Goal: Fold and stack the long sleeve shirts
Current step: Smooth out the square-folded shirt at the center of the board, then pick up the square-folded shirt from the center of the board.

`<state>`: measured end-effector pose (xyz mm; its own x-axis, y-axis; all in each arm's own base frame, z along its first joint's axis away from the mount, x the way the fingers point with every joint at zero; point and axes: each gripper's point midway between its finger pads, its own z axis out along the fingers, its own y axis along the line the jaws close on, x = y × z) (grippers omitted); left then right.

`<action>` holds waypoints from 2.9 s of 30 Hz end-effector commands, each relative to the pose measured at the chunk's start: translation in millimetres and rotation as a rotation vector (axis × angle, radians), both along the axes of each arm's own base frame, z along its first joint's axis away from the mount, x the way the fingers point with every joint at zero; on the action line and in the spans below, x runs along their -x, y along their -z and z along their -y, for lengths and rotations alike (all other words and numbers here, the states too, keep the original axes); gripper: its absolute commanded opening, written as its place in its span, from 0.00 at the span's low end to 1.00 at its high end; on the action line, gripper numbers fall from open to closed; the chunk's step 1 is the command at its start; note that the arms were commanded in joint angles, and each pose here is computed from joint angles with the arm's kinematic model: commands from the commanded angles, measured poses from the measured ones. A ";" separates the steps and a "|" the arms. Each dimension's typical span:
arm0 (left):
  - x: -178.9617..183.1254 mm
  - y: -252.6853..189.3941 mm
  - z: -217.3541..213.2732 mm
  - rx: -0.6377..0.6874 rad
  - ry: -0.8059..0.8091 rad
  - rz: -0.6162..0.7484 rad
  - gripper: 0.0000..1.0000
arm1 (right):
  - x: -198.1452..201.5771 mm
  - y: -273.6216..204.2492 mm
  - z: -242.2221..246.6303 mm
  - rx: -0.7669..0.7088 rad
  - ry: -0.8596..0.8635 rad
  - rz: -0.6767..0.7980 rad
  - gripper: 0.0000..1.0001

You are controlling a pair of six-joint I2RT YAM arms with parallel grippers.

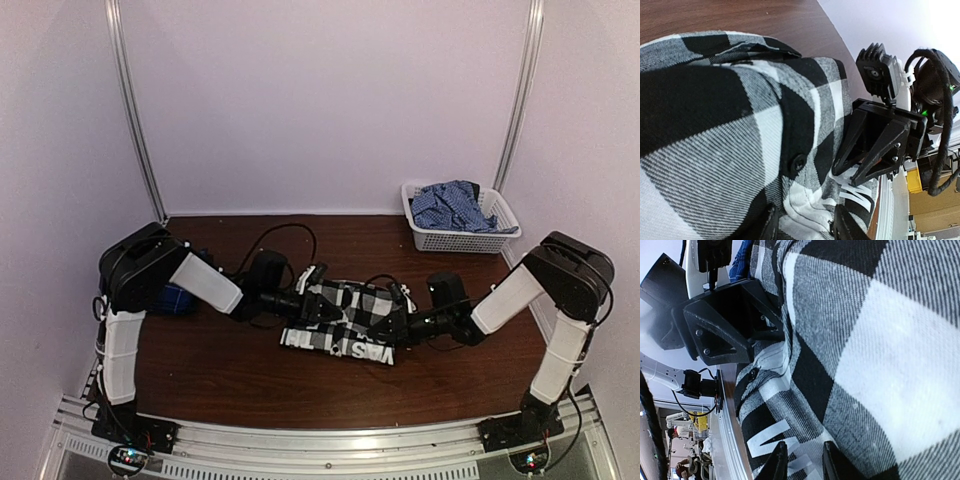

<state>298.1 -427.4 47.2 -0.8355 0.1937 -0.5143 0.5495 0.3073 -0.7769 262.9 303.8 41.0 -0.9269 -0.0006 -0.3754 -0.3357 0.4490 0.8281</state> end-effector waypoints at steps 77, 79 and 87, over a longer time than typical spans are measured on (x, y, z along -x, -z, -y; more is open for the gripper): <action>60.5 -0.9 -0.6 -0.170 -0.046 0.301 0.40 | -132.2 -5.1 -2.3 0.266 -0.273 0.116 0.93; 60.5 0.2 -1.1 -0.174 -0.046 0.302 0.40 | -130.1 -0.6 -2.8 0.275 -0.301 0.115 0.93; 59.5 2.1 -1.4 -0.182 -0.047 0.306 0.40 | -111.2 17.0 -2.1 0.315 -0.402 0.079 0.89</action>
